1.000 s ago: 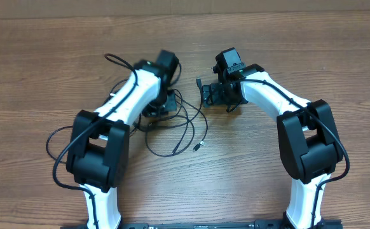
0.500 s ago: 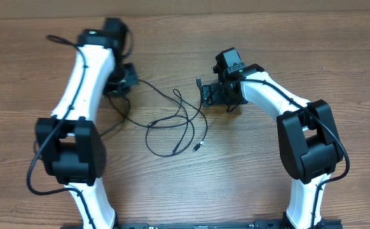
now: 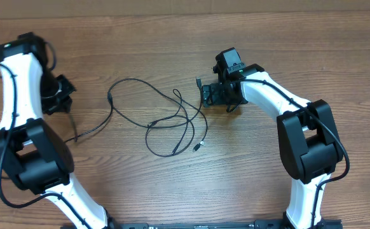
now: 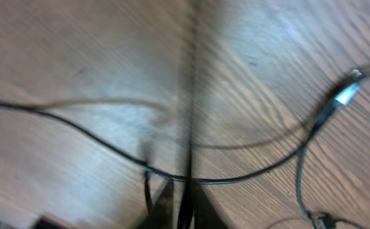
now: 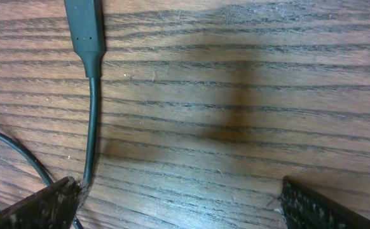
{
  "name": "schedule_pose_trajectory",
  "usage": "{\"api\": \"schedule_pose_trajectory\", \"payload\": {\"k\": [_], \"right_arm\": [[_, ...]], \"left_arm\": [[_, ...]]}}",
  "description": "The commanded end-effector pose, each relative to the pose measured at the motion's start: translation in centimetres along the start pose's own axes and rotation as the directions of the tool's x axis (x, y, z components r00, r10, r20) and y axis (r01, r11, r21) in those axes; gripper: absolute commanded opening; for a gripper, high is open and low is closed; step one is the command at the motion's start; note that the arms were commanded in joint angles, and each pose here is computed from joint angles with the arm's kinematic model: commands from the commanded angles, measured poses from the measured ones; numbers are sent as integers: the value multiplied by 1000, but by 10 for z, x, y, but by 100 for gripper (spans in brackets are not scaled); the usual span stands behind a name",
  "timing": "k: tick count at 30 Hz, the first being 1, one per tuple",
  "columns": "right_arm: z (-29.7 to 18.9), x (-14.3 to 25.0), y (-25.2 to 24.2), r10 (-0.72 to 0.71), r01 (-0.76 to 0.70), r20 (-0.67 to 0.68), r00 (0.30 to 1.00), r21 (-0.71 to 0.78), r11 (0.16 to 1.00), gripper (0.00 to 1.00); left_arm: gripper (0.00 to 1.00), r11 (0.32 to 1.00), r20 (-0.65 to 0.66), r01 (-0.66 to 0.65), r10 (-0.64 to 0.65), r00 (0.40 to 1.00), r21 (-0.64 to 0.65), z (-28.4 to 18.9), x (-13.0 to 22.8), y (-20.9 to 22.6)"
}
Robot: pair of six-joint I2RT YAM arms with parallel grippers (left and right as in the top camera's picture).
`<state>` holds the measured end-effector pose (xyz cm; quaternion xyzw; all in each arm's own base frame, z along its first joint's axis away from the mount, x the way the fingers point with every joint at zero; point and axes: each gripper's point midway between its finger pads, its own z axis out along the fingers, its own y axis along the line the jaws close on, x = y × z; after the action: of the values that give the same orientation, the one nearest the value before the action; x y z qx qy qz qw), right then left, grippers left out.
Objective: Untangle cables
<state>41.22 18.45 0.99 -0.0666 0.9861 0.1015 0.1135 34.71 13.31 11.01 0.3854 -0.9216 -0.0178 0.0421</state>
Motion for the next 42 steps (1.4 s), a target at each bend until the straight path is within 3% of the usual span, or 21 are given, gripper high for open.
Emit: {"api": "schedule_pose_trajectory", "payload": {"k": [1, 9, 20, 29, 37, 41, 42], "right_arm": [[14, 15, -6, 8, -8, -45, 999, 4, 1000, 100], [14, 15, -6, 8, -8, -45, 999, 3, 1000, 100], [14, 15, -6, 8, -8, -45, 999, 3, 1000, 100], [14, 15, -6, 8, -8, -46, 999, 4, 1000, 100], [14, 17, -6, 9, -9, -54, 998, 6, 1000, 100], [14, 17, -6, 10, -9, -53, 999, 6, 1000, 100], [14, 17, -6, 10, -9, -53, 999, 6, 1000, 100]], "left_arm": [[25, 999, -5, 43, -43, 999, 5, -4, -4, 12], [79, 997, -51, 74, -74, 996, 3, -4, 2, 24], [84, 993, -153, 107, -114, 982, -52, 31, 28, 30], [86, 950, -320, 313, -300, 899, -11, 85, 69, 12], [83, 913, -308, 402, -363, 880, 73, 108, 62, -5], [54, 912, -287, 399, -359, 888, 96, 110, 55, -8], [38, 911, -280, 398, -358, 891, 103, 110, 53, -9]]}}
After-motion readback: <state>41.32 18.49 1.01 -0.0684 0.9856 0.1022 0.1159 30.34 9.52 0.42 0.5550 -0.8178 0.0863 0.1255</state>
